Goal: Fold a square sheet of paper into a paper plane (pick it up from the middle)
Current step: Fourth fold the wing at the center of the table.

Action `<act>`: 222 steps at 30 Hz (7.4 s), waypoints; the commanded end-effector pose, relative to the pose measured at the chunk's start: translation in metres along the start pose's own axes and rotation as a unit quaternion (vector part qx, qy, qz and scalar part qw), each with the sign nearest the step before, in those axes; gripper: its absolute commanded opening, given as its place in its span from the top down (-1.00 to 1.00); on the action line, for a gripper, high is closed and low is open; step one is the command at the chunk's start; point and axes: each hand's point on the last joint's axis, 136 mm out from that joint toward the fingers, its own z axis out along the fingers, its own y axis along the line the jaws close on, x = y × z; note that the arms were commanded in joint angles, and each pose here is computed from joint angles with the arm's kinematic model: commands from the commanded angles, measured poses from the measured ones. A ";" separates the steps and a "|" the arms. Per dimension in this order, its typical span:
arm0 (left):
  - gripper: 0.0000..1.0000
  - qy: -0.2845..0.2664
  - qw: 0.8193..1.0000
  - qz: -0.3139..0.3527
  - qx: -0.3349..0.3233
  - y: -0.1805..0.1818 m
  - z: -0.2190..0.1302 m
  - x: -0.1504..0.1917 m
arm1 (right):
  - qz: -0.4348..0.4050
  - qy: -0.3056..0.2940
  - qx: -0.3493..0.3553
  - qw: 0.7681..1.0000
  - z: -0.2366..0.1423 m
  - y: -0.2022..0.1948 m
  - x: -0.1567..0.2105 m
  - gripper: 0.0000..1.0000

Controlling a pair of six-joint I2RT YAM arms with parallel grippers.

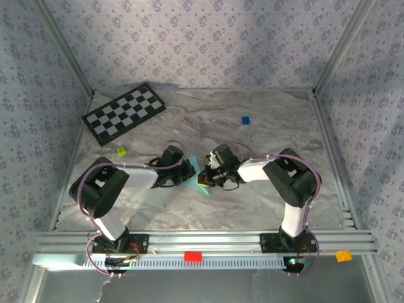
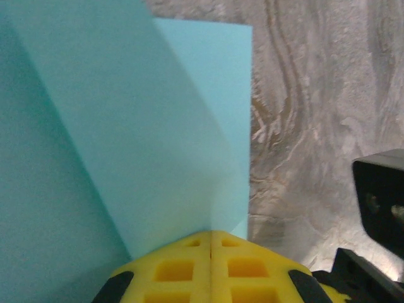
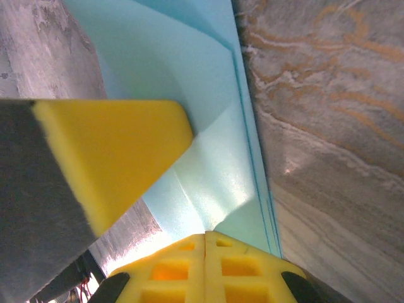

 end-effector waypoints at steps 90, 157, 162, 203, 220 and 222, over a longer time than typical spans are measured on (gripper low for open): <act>1.00 0.022 0.999 -0.008 -0.049 0.053 -0.005 -0.023 | 0.004 0.071 0.056 0.996 0.025 -0.008 0.000 0.98; 1.00 0.021 0.998 -0.021 -0.046 0.051 -0.011 -0.018 | -0.018 -0.166 0.084 0.982 -0.117 0.006 -0.019 0.83; 1.00 0.011 0.999 -0.018 -0.042 0.046 -0.016 -0.022 | -0.006 -0.082 0.035 0.996 -0.091 0.017 -0.004 0.77; 1.00 0.009 0.999 -0.039 -0.029 0.046 -0.018 -0.024 | 0.087 -0.021 0.069 0.994 -0.052 -0.014 0.034 0.26; 1.00 0.013 0.999 -0.038 -0.031 0.048 -0.019 -0.022 | 0.063 -0.010 0.064 0.996 -0.051 -0.006 0.032 0.17; 1.00 0.014 0.999 -0.040 -0.033 0.050 -0.019 -0.021 | 0.066 -0.008 0.065 0.996 -0.050 -0.006 0.035 0.16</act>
